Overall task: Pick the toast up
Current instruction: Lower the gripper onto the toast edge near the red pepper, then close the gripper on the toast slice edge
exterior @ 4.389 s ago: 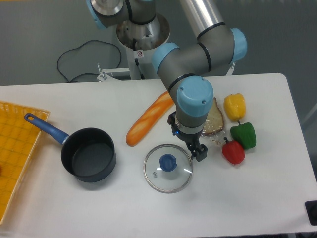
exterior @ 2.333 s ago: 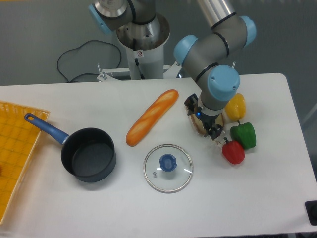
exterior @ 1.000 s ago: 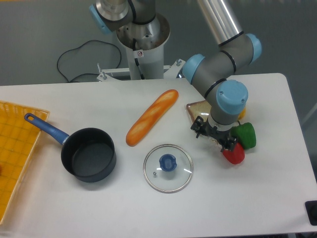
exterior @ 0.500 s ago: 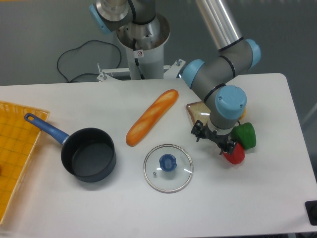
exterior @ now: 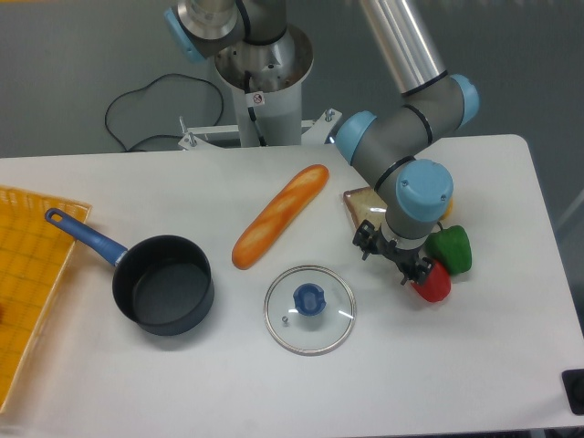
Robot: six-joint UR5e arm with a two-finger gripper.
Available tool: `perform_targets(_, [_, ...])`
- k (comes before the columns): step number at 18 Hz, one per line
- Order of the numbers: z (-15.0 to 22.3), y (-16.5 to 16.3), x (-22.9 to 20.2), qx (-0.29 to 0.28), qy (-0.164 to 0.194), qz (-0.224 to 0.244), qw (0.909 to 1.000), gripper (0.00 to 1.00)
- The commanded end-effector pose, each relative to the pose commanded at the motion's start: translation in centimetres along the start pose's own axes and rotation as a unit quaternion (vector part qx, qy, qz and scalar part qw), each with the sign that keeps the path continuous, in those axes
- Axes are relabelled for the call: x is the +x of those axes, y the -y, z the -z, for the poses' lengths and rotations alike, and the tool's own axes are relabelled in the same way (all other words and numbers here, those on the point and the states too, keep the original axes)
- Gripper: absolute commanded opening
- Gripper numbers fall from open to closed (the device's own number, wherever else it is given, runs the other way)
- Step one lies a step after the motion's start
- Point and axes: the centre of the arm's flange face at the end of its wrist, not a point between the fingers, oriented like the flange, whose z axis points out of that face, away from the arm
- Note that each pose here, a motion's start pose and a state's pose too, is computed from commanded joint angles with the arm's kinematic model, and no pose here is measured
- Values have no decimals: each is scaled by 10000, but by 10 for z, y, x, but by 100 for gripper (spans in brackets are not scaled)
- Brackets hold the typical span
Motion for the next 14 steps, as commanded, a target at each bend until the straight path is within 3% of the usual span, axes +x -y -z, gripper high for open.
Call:
perform_targets(9, [-10,-2,-5,-108,96,0,9999,85])
perform_targets(14, [-11,-3,-4,-127,85,-31,9999,79])
